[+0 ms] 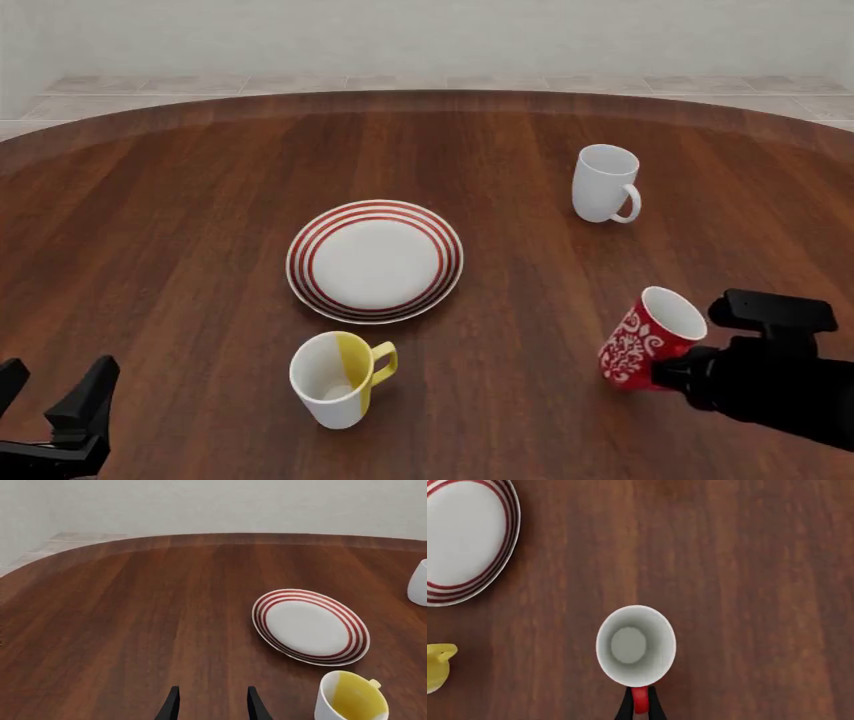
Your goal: Pick up the red mug and put it on the plate
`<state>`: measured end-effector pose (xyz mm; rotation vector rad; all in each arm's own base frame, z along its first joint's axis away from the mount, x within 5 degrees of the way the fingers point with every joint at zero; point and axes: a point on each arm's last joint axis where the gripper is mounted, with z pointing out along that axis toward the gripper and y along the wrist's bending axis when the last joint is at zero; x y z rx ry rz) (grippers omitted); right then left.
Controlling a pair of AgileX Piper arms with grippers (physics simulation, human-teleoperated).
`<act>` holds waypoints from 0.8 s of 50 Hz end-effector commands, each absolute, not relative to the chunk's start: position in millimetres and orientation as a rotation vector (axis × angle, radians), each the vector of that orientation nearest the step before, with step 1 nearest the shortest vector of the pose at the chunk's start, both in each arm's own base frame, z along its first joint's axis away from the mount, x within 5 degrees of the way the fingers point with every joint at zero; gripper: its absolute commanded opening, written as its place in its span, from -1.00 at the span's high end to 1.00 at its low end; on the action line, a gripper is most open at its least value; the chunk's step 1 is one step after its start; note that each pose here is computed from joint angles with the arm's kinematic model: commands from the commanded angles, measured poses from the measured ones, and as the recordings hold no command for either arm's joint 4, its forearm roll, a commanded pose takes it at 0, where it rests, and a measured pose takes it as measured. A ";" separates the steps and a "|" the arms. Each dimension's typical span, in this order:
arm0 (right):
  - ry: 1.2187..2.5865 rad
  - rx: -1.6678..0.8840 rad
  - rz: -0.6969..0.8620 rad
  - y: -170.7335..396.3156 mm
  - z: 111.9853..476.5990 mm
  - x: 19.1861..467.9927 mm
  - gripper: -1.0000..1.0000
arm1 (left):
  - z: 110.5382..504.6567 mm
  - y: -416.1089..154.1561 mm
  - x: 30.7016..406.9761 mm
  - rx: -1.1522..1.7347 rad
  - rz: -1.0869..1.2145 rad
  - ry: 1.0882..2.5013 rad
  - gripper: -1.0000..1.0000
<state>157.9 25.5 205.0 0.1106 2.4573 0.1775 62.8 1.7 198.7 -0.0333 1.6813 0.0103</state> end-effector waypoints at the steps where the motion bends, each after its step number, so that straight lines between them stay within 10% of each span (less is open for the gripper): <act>1: 2.433 0.117 0.194 27.6 224.7 163.9 1.00 | 198.3 1.7 62.3 -0.035 0.010 1.681 -1.00; 40: 2.490 0.008 0.306 84.5 265.7 228.9 1.00 | 199.9 -0.4 66.1 -0.025 -0.033 1.670 -1.00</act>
